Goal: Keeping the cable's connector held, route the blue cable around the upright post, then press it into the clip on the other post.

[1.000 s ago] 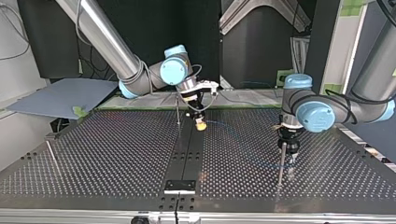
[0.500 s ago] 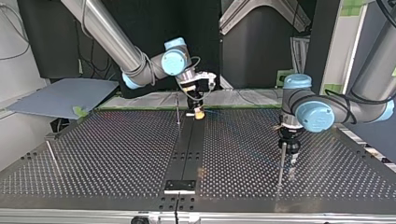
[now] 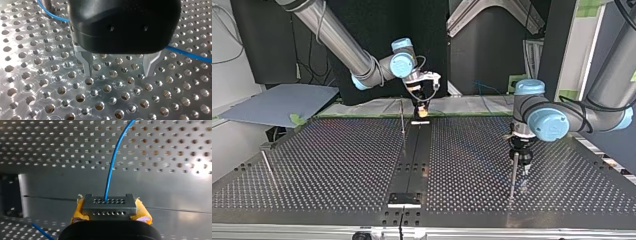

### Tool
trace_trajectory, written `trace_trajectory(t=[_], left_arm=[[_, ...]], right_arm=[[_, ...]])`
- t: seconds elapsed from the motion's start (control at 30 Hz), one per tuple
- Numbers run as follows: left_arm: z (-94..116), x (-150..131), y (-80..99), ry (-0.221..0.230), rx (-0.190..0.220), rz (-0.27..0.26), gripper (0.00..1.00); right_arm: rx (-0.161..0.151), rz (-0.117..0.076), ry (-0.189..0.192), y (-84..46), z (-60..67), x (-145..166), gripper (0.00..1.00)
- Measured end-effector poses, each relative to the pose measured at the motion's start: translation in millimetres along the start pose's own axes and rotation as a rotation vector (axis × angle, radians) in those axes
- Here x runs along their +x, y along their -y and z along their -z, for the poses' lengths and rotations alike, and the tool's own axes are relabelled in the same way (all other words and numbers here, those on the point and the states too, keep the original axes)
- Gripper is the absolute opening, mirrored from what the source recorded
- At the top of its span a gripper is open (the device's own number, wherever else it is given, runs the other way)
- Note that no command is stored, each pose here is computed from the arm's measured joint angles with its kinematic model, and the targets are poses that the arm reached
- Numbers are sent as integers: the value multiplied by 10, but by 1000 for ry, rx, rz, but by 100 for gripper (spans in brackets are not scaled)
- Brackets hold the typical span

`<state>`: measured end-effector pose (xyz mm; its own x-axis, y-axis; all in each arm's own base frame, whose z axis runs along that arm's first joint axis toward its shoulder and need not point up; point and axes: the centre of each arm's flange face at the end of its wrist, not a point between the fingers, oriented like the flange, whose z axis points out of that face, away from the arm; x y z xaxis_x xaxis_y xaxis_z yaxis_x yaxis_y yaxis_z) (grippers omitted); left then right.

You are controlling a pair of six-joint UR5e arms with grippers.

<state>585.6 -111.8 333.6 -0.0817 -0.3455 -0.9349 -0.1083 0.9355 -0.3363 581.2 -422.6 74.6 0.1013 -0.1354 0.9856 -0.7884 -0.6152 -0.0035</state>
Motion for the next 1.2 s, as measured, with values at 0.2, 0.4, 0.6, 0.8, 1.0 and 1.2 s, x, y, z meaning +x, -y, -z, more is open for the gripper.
trace_trajectory(t=[0.2,0.4,0.6,0.8,1.0,1.2], left_arm=[[-9,-8,6,8,4,2,99],[-11,-11,9,10,5,4,99],[-11,-10,8,10,5,4,99],[-11,-10,8,10,5,4,99],[-11,-10,7,11,4,4,99],[-10,-10,6,11,3,4,99]], right_arm=[[-5,2,31,-14,-23,-308,0],[-20,5,58,-41,-37,-638,0],[-27,3,80,-66,-46,-985,0],[-37,-1,106,-102,-36,-1332,0],[-53,-6,130,-155,-3,-1676,0],[-68,-17,142,-232,13,-1887,0]])
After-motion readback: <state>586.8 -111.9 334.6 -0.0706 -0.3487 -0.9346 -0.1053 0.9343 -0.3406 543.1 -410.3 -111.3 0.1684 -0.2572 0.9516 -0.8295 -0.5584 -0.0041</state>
